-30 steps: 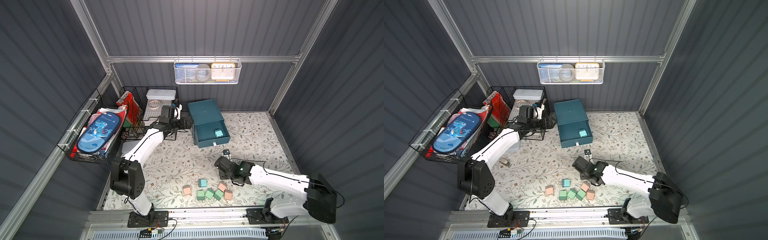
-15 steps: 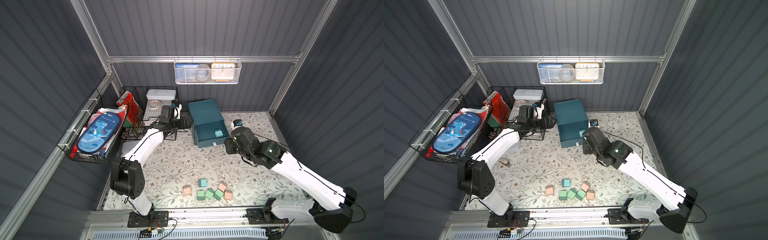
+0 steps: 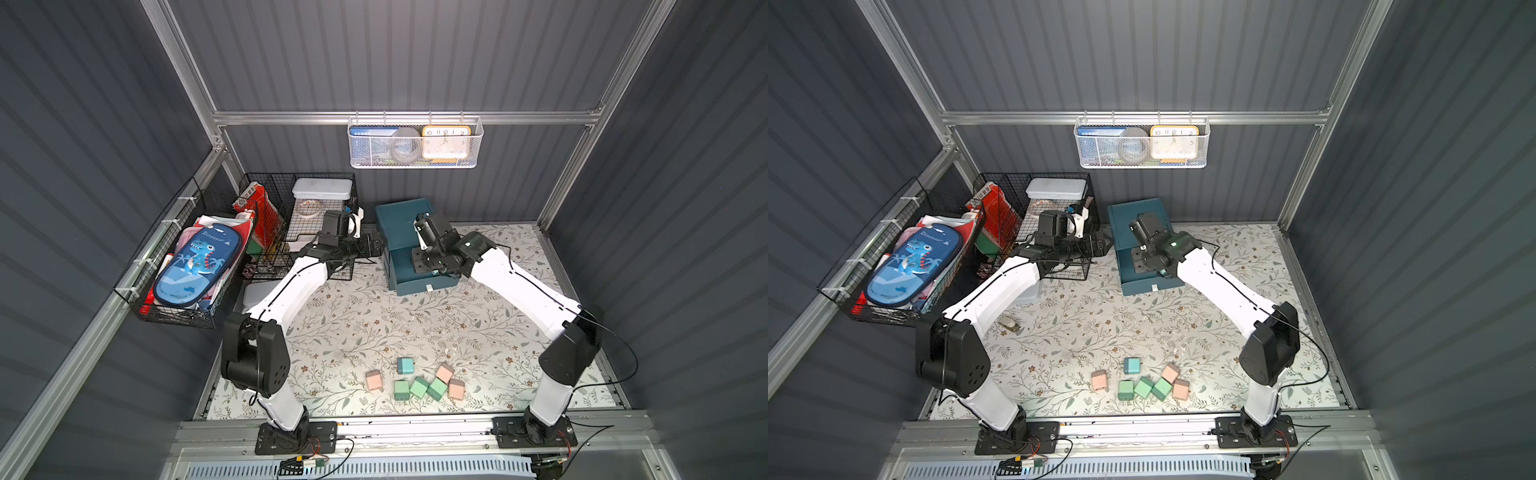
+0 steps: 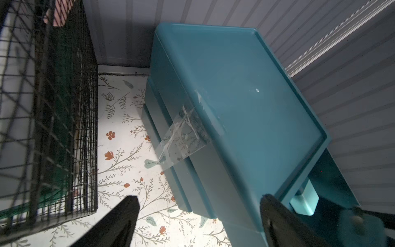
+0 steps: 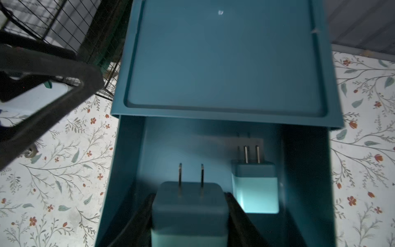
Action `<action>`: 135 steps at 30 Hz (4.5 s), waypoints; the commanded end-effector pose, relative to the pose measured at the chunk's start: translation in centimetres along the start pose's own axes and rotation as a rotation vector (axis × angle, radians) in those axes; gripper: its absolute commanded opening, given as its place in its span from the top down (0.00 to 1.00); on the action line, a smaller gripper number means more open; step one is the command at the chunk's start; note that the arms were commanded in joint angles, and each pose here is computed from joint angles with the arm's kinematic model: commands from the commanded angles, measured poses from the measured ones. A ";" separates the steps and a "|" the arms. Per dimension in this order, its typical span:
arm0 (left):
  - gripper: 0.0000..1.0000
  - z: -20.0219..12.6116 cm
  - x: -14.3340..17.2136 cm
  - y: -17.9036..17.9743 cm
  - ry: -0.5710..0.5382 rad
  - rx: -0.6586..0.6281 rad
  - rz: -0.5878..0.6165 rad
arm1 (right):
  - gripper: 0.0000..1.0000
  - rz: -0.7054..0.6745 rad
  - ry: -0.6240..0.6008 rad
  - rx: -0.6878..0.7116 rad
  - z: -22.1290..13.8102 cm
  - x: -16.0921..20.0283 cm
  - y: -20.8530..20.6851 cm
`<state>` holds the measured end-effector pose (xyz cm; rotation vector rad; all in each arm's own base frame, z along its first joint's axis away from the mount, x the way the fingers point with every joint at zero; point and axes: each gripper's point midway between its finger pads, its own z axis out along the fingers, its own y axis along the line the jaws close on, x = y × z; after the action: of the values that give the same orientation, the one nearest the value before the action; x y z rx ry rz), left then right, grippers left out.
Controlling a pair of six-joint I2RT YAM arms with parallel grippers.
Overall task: Place the plugs into the drawer by color
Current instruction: Place the plug in the drawer, then pick up the plug from the center of the board.
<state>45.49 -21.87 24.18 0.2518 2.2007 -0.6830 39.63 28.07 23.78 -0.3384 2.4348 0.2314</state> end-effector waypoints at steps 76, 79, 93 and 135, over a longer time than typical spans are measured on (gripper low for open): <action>0.06 -0.9 -0.7 -0.8 -0.013 0.022 0.032 | 0.33 -0.697 0.218 -0.385 2.4 27.8 8.9; 0.06 -1.0 -0.7 -0.9 -0.014 0.023 0.030 | 0.33 -0.703 0.223 -0.360 3.2 27.7 8.7; 0.06 -1.2 -0.7 -1.0 -0.018 0.026 0.032 | 0.40 -0.686 0.250 -0.357 5.1 27.8 9.4; 0.06 -1.1 -0.9 -0.8 -0.020 0.014 0.021 | 0.93 -0.073 -0.165 -0.231 -9.5 4.1 7.2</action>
<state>45.40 -21.96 24.24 0.2593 2.1994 -0.6887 26.96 32.48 29.36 -0.5714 2.1709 0.5396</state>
